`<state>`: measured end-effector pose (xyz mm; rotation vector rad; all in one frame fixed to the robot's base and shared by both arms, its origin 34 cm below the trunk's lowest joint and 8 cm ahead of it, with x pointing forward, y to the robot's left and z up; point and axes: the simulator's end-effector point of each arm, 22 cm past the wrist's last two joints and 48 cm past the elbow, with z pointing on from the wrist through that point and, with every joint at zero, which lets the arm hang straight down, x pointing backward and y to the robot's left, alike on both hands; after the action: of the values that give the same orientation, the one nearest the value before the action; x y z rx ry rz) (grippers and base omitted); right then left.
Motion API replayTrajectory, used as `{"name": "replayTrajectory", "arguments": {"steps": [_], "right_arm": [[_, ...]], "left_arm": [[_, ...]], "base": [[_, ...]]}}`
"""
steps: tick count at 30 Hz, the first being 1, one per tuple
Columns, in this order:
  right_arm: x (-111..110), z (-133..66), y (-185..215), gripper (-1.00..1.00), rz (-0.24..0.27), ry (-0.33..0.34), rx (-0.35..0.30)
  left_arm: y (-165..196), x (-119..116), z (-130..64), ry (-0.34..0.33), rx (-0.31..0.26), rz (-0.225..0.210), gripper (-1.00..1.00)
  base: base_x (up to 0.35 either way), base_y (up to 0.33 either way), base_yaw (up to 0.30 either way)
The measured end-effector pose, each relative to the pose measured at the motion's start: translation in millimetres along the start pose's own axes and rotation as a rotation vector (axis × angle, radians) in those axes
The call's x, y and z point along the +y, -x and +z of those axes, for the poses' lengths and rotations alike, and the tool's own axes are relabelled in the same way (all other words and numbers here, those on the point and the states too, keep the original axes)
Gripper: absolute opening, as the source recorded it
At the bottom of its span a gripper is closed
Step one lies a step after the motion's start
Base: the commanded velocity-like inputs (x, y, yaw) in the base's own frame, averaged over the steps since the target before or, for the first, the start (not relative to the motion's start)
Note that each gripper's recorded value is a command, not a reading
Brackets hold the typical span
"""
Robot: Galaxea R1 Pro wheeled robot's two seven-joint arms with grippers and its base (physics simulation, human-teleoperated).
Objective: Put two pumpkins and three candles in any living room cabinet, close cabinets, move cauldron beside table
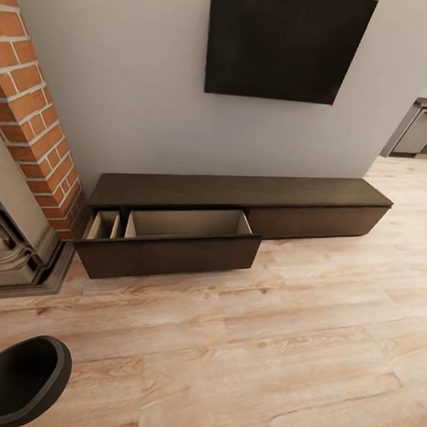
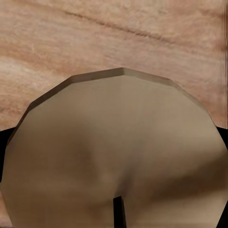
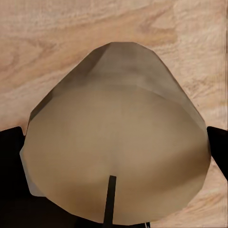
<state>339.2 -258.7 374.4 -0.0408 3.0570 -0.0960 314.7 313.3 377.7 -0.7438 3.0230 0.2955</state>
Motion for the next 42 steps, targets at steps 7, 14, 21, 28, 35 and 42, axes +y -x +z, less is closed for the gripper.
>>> {"name": "replayTrajectory", "arguments": {"steps": [7,14,21,28,35,42], "right_arm": [[0.0,0.0,0.6,-1.00,-0.001,0.000,-0.001],[0.1,0.0,1.1,-1.00,-0.001,0.000,-0.002],[0.4,0.0,0.8,-1.00,0.000,0.002,-0.002],[0.1,0.1,0.6,-1.00,-0.001,0.004,-0.001],[-0.5,0.1,0.8,-1.00,-0.002,0.004,0.002],[-1.0,-3.2,41.1,-1.00,-0.006,0.011,0.051]], "left_arm": [[0.1,0.0,0.0,0.000,0.000,0.000,-1.00],[0.0,-0.1,0.0,-0.001,0.000,0.001,-1.00],[0.0,-0.1,0.0,0.000,0.000,0.002,-1.00],[-0.1,-0.3,0.0,-0.001,0.000,0.002,-1.00],[0.6,-1.0,-0.1,-0.003,-0.002,0.004,-1.00],[33.0,-57.5,-9.9,-0.127,-0.048,0.030,-1.00]], "base": [[0.243,-0.235,0.290],[0.248,-0.234,0.290],[0.304,-0.080,0.181],[0.331,-0.002,0.006],[0.306,0.000,0.000],[0.037,0.000,0.000]]}}
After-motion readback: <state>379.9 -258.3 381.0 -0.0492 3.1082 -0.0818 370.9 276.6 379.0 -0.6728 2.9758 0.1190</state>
